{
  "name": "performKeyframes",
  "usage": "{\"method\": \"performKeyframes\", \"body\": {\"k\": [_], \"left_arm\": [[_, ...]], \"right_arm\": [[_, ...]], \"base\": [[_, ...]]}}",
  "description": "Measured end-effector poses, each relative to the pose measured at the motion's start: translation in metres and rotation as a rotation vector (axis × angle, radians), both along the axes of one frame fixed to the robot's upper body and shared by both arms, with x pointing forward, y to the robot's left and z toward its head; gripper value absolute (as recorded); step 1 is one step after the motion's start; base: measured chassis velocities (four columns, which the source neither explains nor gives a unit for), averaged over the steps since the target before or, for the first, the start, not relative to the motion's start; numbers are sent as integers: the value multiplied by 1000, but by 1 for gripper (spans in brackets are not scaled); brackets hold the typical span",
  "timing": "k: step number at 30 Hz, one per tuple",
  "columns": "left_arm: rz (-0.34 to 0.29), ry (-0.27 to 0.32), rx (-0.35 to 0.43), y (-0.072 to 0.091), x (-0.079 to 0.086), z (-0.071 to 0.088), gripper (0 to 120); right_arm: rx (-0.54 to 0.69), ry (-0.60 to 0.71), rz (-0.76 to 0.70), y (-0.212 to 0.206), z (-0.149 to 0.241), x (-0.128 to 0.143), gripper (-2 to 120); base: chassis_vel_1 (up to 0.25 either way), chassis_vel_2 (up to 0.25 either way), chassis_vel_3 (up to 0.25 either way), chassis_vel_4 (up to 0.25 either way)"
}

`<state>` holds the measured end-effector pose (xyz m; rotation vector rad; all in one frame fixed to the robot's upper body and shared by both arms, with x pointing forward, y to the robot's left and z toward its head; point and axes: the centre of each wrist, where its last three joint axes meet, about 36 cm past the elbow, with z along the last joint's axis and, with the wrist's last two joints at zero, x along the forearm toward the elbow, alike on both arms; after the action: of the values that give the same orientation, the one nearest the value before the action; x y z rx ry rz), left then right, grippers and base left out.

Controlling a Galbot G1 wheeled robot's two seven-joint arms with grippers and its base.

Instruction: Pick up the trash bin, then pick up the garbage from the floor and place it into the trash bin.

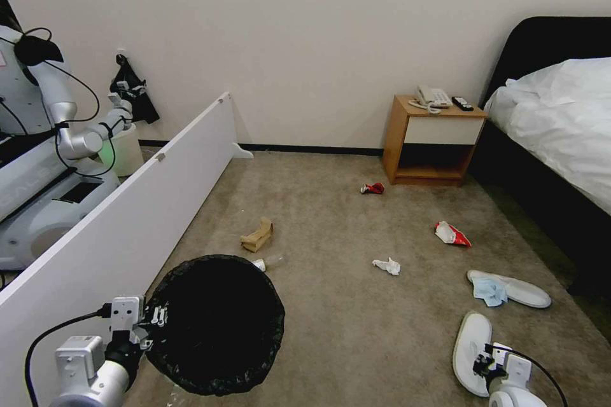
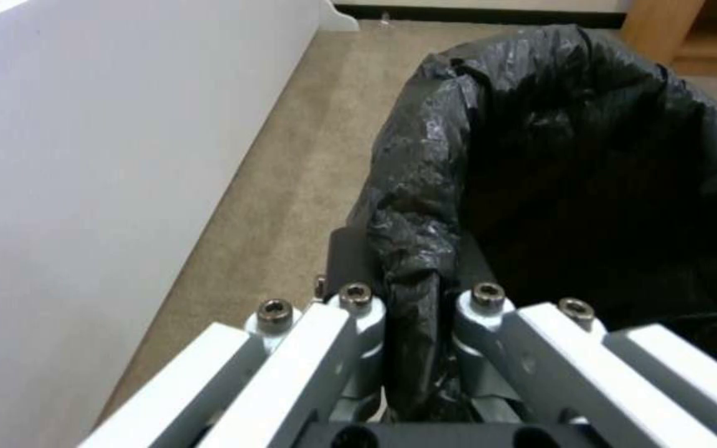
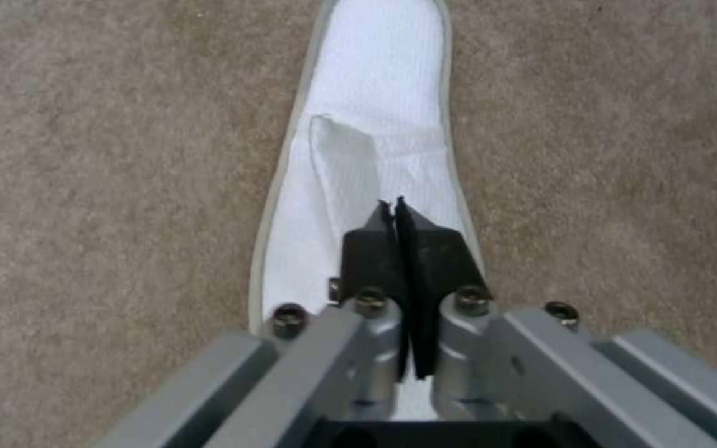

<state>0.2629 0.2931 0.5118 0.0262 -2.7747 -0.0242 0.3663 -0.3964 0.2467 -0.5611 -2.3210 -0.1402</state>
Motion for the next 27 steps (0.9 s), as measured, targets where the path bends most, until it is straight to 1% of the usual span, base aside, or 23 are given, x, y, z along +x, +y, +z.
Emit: {"method": "performKeyframes", "body": {"k": [16,17,18,19,20,21,22,25,26,27], "left_arm": [[-2,-2,-1,-1,-1,1,4],[-2,-2,-1,-1,-1,1,4],[-2,-3,-1,-1,-1,1,4],[-2,-3,-1,-1,-1,1,4],[-2,-3,-1,-1,-1,1,4],[-2,-3,-1,-1,-1,1,4],[-2,-3,-1,-1,-1,1,4],[-3,-4,-1,-1,-1,2,4],[-3,-4,-1,-1,-1,2,4],[-3,-4,-1,-1,-1,2,4]], "right_arm": [[-10,3,3,-2,0,-3,0],[-11,2,4,-2,0,-3,2],[-12,0,5,-1,0,-3,7],[-12,0,5,-1,0,-3,7],[-12,0,7,-1,0,-3,13],[-12,0,8,-1,0,-3,17],[-12,0,8,-1,0,-3,17],[-13,-1,11,1,1,-2,33],[-13,-1,11,1,1,-2,33],[-14,-2,12,1,1,-1,38]], "base": [[0,0,0,0],[0,0,0,0],[0,0,0,0],[0,0,0,0],[0,0,0,0],[0,0,0,0],[0,0,0,0],[0,0,0,0],[0,0,0,0],[0,0,0,0]]}}
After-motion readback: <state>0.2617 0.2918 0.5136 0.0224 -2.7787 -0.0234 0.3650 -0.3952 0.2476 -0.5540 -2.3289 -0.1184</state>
